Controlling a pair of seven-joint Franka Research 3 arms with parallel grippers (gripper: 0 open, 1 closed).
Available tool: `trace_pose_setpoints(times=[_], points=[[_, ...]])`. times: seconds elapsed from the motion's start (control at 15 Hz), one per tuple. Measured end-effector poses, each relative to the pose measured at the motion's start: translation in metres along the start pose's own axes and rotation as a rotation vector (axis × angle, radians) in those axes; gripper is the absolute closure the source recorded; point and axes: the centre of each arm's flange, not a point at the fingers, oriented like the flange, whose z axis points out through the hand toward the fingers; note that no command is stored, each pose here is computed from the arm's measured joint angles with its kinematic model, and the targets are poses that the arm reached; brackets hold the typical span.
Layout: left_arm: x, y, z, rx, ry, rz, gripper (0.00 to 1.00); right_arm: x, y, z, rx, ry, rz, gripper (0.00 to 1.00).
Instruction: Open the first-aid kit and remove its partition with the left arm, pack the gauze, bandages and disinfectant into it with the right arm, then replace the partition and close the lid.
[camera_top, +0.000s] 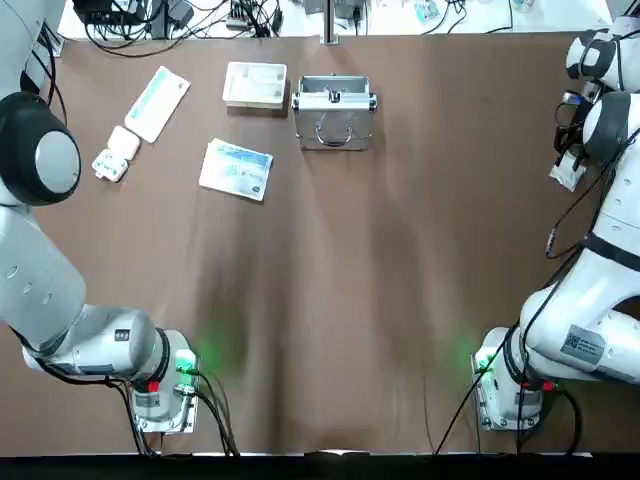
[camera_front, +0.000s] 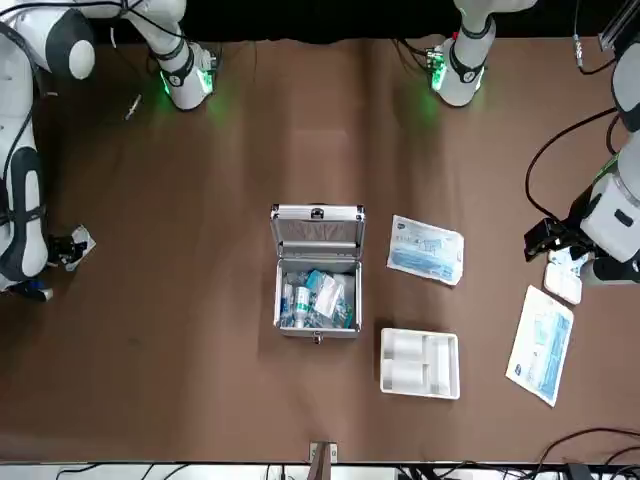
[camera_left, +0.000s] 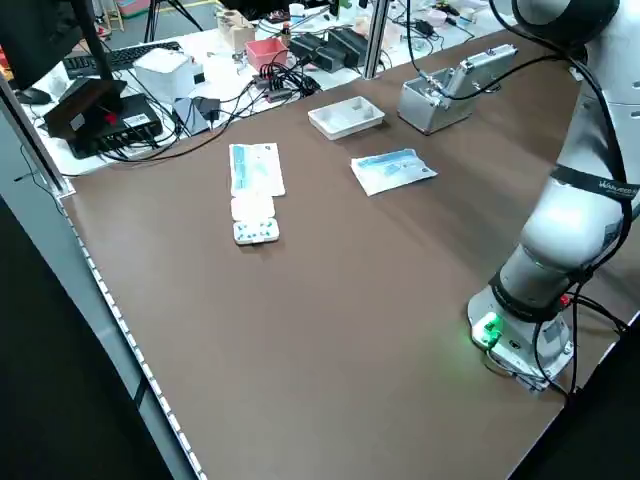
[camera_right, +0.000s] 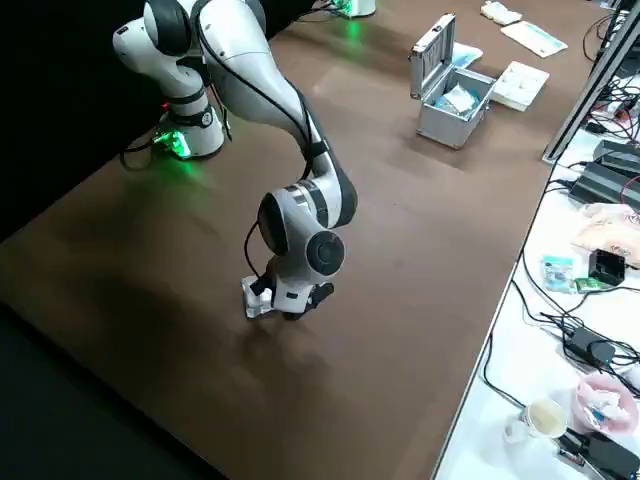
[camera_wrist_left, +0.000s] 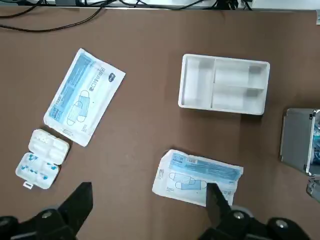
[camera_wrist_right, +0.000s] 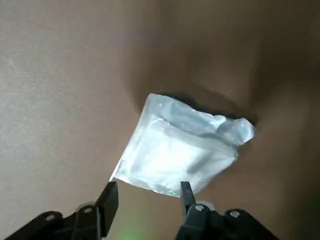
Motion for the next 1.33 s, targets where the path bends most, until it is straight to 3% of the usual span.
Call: trace_pose_setpoints(times=[0.27, 0.67, 1.33], points=[[0.0, 0.001, 0.0, 0.0, 0.0, 0.002, 0.0, 0.0, 0.011, 0.001, 0.025, 0.017, 0.106, 0.41], [0.0, 0.001, 0.0, 0.0, 0.0, 0.001, 0.0, 0.014, -0.008, -0.009, 0.046, 0.113, 0.346, 0.41], [0.0, 0.004, 0.0, -0.001, 0.0, 0.006, 0.0, 0.011, -0.005, 0.013, 0.041, 0.075, 0.394, 0.41]])
